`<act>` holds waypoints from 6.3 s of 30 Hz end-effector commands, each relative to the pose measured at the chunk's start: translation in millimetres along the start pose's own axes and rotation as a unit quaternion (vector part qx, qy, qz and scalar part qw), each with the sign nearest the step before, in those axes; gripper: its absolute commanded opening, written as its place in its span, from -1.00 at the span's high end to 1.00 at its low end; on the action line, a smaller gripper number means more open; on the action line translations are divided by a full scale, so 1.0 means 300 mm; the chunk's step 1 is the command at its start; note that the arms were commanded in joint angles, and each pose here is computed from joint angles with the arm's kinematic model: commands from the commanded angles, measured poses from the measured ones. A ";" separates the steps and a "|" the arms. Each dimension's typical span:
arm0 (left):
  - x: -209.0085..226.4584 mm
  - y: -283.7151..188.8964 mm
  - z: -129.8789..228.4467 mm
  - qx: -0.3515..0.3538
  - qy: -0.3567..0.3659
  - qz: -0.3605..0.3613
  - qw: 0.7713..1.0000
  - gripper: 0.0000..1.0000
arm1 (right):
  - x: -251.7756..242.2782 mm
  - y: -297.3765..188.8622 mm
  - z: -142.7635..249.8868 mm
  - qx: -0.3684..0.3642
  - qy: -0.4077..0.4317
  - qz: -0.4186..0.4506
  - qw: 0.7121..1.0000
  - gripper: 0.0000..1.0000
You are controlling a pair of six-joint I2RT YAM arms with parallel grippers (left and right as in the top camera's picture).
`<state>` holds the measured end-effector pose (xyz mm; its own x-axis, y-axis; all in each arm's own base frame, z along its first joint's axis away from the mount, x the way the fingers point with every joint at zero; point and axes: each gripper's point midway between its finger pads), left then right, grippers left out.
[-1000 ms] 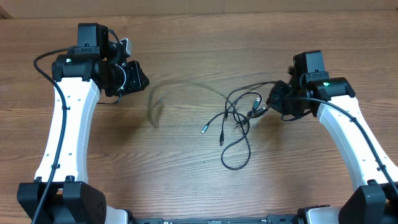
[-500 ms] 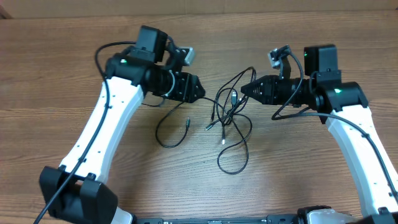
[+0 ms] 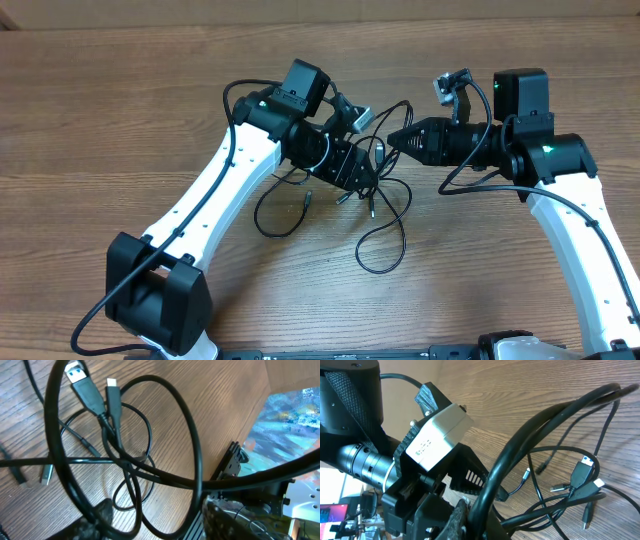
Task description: Untangle cables
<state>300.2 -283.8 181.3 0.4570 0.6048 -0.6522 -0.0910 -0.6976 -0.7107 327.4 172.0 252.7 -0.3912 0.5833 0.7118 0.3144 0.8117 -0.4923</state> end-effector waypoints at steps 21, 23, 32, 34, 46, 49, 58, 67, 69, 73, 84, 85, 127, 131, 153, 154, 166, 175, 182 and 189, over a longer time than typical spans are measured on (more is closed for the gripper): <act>0.432 -0.544 0.055 -0.146 -0.181 -0.146 0.961 0.92 | -0.472 -0.332 0.170 -0.052 0.240 0.506 0.826 0.92; 0.430 -0.584 0.051 -0.169 -0.190 -0.112 0.961 0.92 | -0.471 -0.330 0.170 -0.052 0.241 0.505 0.827 0.92; 0.374 -0.553 0.032 -0.163 -0.165 -0.082 0.969 0.74 | -0.350 -0.170 0.106 -0.011 0.161 0.350 0.923 0.92; 0.339 -0.519 0.023 -0.152 -0.149 -0.077 0.974 0.74 | -0.242 -0.092 0.059 0.000 0.092 0.239 0.967 0.92; 0.133 -0.308 -0.016 -0.095 -0.049 -0.071 0.992 0.67 | 0.269 -0.090 -0.150 -0.070 -0.092 -0.157 0.981 0.92; 0.134 -0.271 -0.034 -0.094 -0.055 -0.090 0.990 0.64 | 0.273 -0.092 -0.155 -0.072 -0.088 -0.158 0.981 0.92; 0.208 -0.188 -0.011 -0.070 -0.213 -0.116 0.968 0.53 | 0.181 -0.081 -0.220 -0.106 0.089 -0.091 0.986 0.92; 0.204 0.019 -0.002 0.001 -0.199 -0.079 0.977 0.42 | 0.202 -0.095 -0.226 -0.111 0.088 -0.097 0.985 0.92; 0.213 0.049 -0.022 -0.004 -0.186 -0.080 0.979 0.43 | 0.206 -0.095 -0.223 -0.109 0.088 -0.101 0.985 0.92; 0.268 0.053 -0.035 -0.016 -0.179 -0.126 0.976 0.86 | 0.206 -0.095 -0.220 -0.107 0.092 -0.101 0.985 0.92; 0.522 -0.341 0.018 -0.106 -0.257 -0.285 0.917 0.92 | -0.291 -0.170 0.005 -0.107 0.241 0.301 0.916 0.92; 0.529 -0.397 0.018 -0.126 -0.265 -0.286 0.912 0.92 | -0.333 -0.203 0.033 -0.106 0.246 0.346 0.899 0.92; -0.141 -1.598 -0.180 -0.600 -0.028 -0.120 0.791 0.92 | -0.476 -0.416 0.145 -0.100 0.234 0.548 0.796 0.92; 0.069 -1.624 -0.095 -0.600 -0.142 -0.256 0.745 0.92 | -0.476 -0.415 0.148 -0.098 0.235 0.549 0.796 0.92; 0.476 -1.758 0.427 -0.481 -0.458 -0.615 0.425 0.92 | -0.473 -0.416 0.173 -0.083 0.240 0.551 0.795 0.92; 0.515 -1.739 0.419 -0.464 -0.464 -0.619 0.431 0.92 | -0.473 -0.416 0.174 -0.083 0.240 0.551 0.795 0.92; 0.894 -1.577 0.384 -0.347 -0.522 -0.622 0.470 0.85 | -0.473 -0.418 0.182 -0.079 0.241 0.553 0.794 0.92; 1.024 -1.500 0.424 -0.338 -0.576 -0.521 0.532 -0.18 | -0.473 -0.420 0.188 -0.075 0.242 0.554 0.793 0.92; 0.902 -1.226 0.096 -0.304 -0.450 -0.382 0.748 -0.21 | -0.471 -0.419 0.193 -0.072 0.244 0.554 0.793 0.92; 0.654 -0.883 -0.064 -0.181 -0.321 -0.344 0.864 -0.32 | -0.471 -0.419 0.194 -0.071 0.244 0.554 0.793 0.92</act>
<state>435.3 40.7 247.6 -0.4014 0.8928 -0.2045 0.3689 -0.0467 -0.9283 291.5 -7.9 173.5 0.5591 0.8290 -0.0106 0.3053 -0.2178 -0.9270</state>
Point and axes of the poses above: each gripper's point midway between its finger pads, its own y axis out along the fingers, its own x axis along the line the jaws close on, z = x × y, and after that the axes turned 4 degrees about -y, right-handed
